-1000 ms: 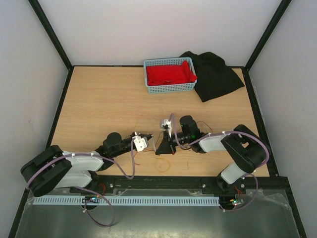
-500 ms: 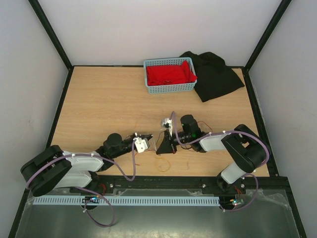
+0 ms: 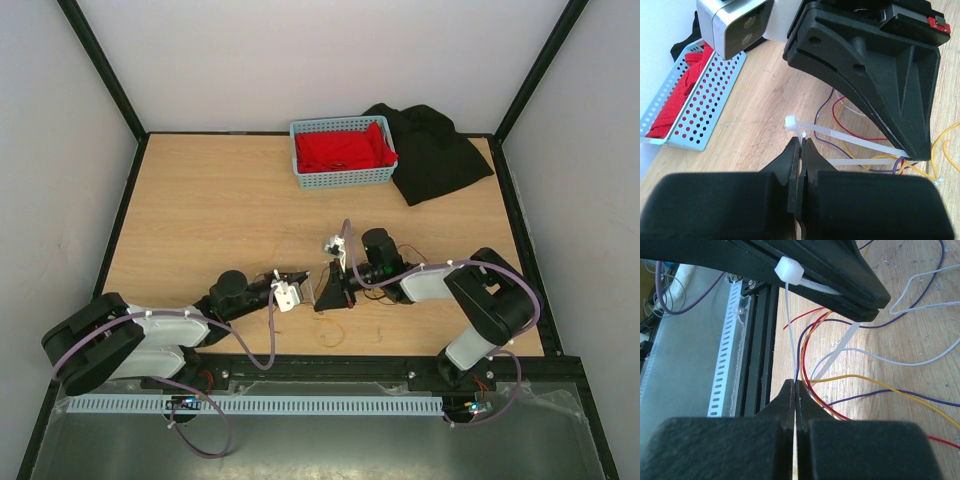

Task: Zip-tie the wires
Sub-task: Tie the cable at the center of the board.

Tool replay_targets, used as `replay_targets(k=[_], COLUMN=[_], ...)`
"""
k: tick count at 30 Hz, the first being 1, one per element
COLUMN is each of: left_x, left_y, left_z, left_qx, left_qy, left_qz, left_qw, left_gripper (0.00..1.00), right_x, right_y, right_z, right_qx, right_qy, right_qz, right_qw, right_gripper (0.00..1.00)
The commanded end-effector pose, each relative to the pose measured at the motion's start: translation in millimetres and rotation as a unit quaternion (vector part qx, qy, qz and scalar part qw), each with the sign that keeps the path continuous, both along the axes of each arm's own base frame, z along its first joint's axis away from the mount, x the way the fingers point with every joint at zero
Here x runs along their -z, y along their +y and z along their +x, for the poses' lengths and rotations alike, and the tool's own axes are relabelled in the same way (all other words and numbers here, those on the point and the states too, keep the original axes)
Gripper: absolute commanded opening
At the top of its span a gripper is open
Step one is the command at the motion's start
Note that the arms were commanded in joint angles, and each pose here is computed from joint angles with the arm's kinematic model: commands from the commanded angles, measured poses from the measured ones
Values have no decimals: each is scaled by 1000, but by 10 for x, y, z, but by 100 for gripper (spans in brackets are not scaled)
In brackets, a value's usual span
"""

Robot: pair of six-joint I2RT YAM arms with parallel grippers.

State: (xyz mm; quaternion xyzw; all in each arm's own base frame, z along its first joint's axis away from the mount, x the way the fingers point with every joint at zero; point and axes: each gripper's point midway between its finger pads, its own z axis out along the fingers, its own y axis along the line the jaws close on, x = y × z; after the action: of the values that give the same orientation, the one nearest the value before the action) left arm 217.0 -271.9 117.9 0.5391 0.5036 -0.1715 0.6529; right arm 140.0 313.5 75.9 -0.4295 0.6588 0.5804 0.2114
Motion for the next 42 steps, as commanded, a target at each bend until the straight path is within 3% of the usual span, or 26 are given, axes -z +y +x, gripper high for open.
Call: replay_targets(k=[1,42], left_x=[-161,-28], left_y=[18,-64], left_z=[69,26], left_qx=[-16,-7], left_qy=[-40,-50], left_qz=[-12,23], left_qw=[999,998], left_gripper=[0,0], right_x=[-8,-167], right_y=[-28,-52], right_z=[-105,83], right_qx=[-24,-8], right_qy=[33,84], right_qz=[-6,-36], right_qw=[999,996], right_gripper=[0,0])
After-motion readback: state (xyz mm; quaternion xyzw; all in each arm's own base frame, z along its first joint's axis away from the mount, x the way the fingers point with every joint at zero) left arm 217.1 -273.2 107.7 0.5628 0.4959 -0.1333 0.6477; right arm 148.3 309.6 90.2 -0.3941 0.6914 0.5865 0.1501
